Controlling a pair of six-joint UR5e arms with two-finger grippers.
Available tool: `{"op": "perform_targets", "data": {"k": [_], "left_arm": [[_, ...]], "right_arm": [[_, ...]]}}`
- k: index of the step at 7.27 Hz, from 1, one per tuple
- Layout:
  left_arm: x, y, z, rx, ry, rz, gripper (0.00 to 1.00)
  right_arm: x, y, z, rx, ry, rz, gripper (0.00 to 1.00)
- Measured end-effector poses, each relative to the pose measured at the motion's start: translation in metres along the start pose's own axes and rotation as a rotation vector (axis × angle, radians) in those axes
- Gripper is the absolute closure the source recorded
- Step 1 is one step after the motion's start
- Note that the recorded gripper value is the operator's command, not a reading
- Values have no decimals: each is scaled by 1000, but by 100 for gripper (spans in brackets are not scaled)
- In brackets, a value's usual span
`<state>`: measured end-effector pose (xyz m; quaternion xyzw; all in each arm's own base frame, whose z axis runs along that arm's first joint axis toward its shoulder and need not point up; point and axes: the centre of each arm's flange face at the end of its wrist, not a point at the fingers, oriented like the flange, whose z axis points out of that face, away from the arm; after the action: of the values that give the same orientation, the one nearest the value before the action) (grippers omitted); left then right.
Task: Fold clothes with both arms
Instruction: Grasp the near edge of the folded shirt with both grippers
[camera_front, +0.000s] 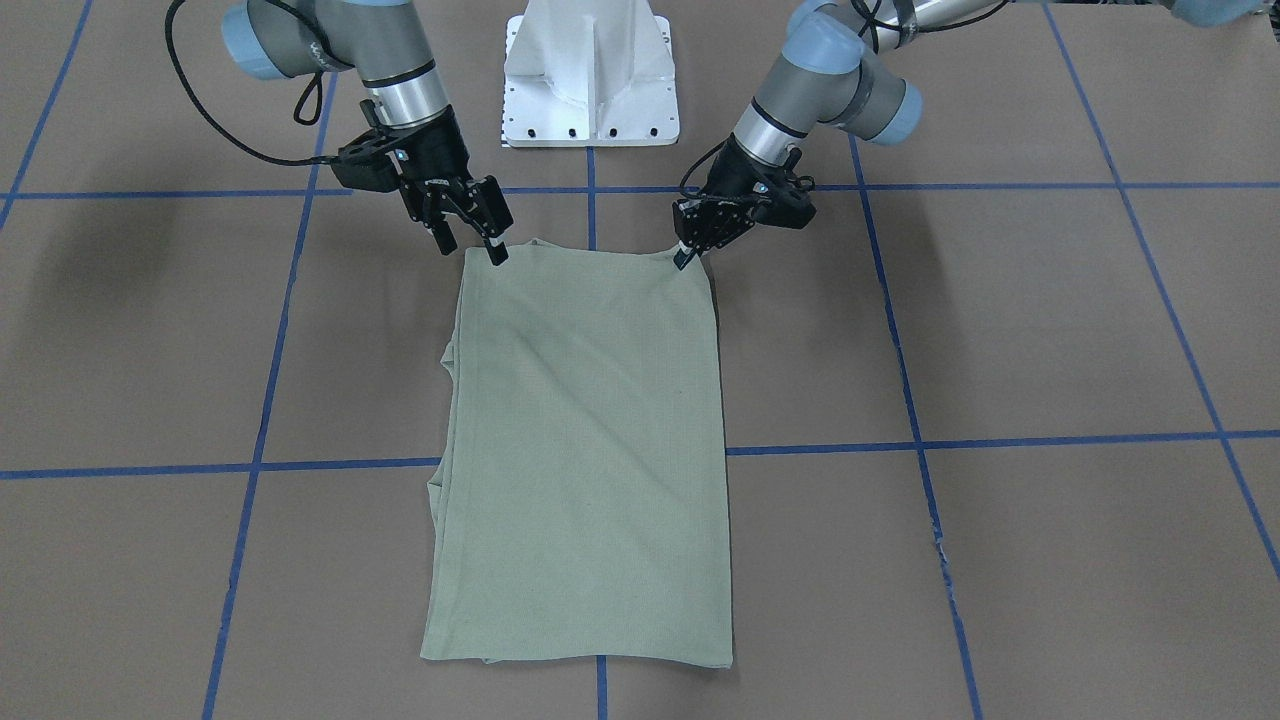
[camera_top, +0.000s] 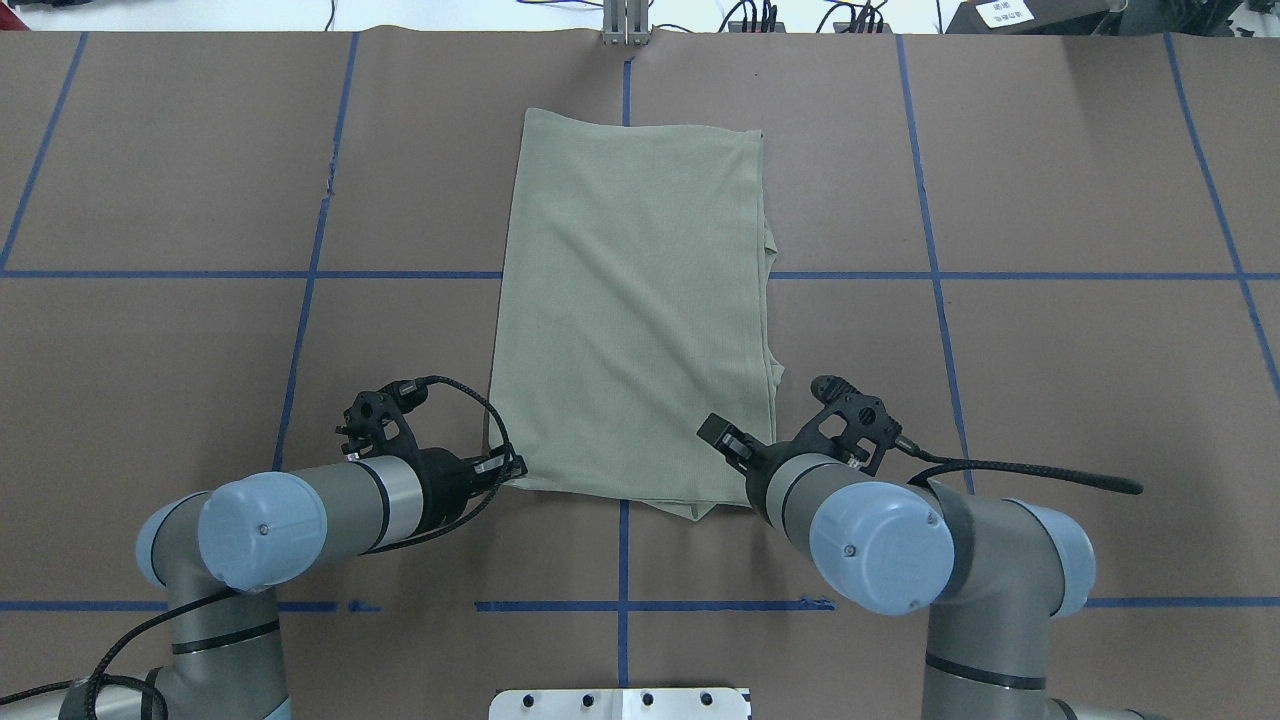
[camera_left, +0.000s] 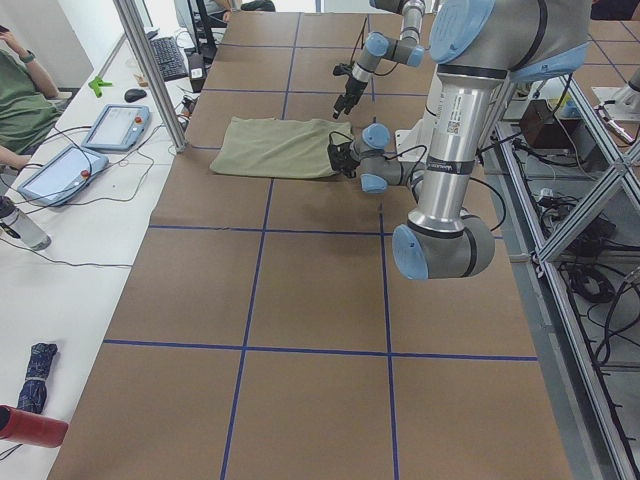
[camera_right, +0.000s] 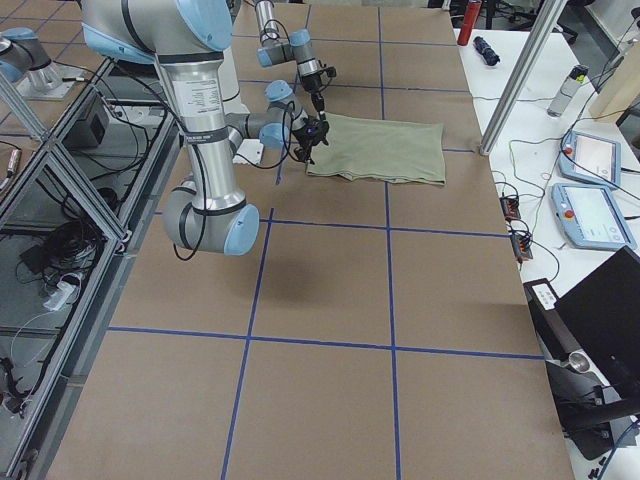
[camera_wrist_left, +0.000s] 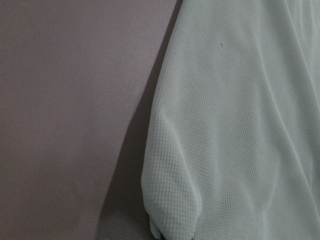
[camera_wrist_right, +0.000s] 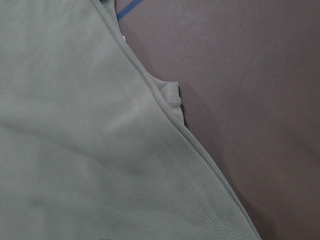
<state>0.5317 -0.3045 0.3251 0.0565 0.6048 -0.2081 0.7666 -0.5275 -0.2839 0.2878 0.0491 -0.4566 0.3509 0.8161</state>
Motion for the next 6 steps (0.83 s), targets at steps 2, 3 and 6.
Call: {"op": "perform_targets", "data": {"k": [2,3,6], "left_arm": [[2,0,-2,-1,6,0,100],[4,0,-3,-1,10,-1,100],[6,0,-6,-1,15,-1,100]], "right_arm": [[-5,26,24,19,28,2,6],[-7,32,32,29,35,7,11],[-13,37,35,39,23,22,100]]}}
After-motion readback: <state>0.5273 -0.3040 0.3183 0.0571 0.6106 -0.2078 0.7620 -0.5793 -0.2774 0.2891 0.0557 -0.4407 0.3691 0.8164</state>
